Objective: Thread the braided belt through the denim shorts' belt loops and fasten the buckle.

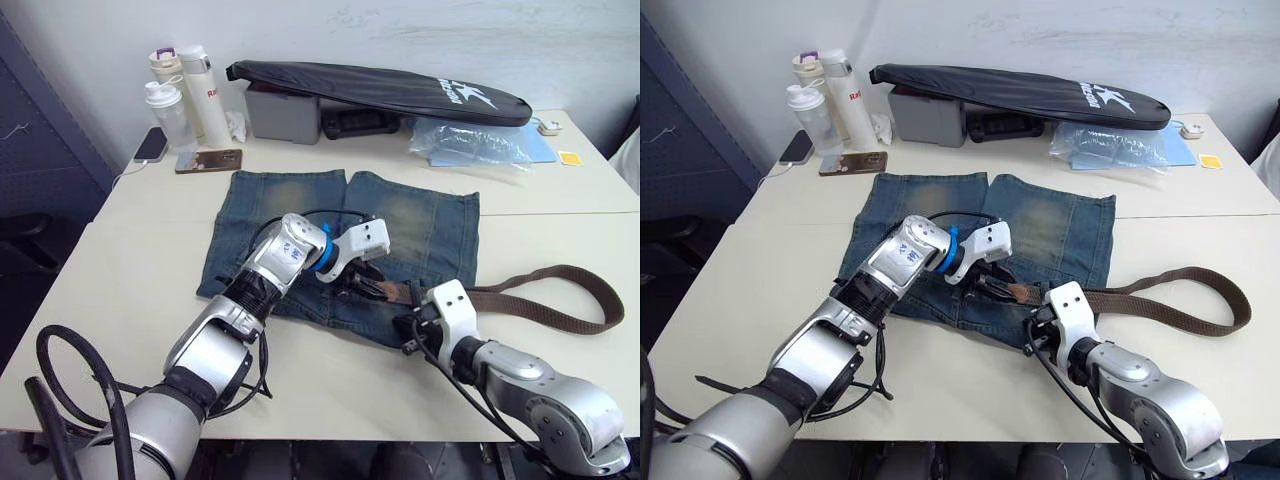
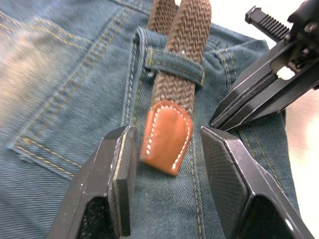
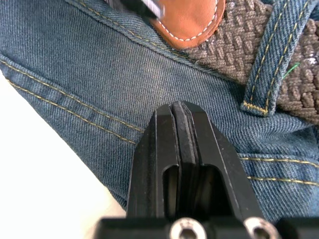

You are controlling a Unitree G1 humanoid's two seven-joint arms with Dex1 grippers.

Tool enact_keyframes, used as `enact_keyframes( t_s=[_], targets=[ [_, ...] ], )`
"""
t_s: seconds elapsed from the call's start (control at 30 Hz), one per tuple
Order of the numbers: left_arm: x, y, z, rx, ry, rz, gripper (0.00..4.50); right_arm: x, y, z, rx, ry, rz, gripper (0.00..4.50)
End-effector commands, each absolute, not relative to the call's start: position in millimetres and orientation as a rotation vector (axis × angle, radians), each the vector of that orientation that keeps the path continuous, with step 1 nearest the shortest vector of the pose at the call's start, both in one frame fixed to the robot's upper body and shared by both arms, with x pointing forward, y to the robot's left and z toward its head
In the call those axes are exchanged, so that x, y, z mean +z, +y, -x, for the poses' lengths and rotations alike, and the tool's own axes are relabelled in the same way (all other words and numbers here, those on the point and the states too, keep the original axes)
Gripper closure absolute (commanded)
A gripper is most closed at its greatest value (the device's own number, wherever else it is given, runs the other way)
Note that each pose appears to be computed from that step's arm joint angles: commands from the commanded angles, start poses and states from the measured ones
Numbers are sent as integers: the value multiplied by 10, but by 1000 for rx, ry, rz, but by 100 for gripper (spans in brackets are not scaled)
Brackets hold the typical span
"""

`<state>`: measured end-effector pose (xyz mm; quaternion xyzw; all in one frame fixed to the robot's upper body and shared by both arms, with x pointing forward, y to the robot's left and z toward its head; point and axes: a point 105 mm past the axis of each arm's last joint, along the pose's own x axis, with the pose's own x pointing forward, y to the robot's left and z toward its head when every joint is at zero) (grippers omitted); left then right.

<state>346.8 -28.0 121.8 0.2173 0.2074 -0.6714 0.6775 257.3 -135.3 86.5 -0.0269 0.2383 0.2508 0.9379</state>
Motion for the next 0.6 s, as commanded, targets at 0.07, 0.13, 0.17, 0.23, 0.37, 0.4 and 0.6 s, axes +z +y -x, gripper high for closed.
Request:
enact_keyframes(
  t_s=[0.07, 0.13, 0.17, 0.23, 0.37, 0.4, 0.6],
  targets=[
    [1257, -319, -3448, -1511, 434, -538, 221, 824, -1324, -2557, 525, 507, 52, 450],
    [1224, -313, -3443, -1510, 445, -541, 221, 826, -1322, -2559, 526, 506, 52, 450],
    [1225, -322, -3433, -1515, 446, -532, 221, 826, -1322, -2555, 526, 507, 52, 450],
    [1236, -334, -3435, -1513, 443, -523, 221, 819, -1320, -2542, 527, 510, 50, 450],
    [1268, -351, -3438, -1516, 434, -512, 221, 813, -1312, -2530, 529, 512, 45, 450],
    [1275, -357, -3431, -1521, 433, -507, 221, 813, -1310, -2531, 528, 512, 44, 450],
    [1265, -345, -3406, -1538, 437, -511, 385, 804, -1318, -2537, 525, 516, 46, 450]
  ],
)
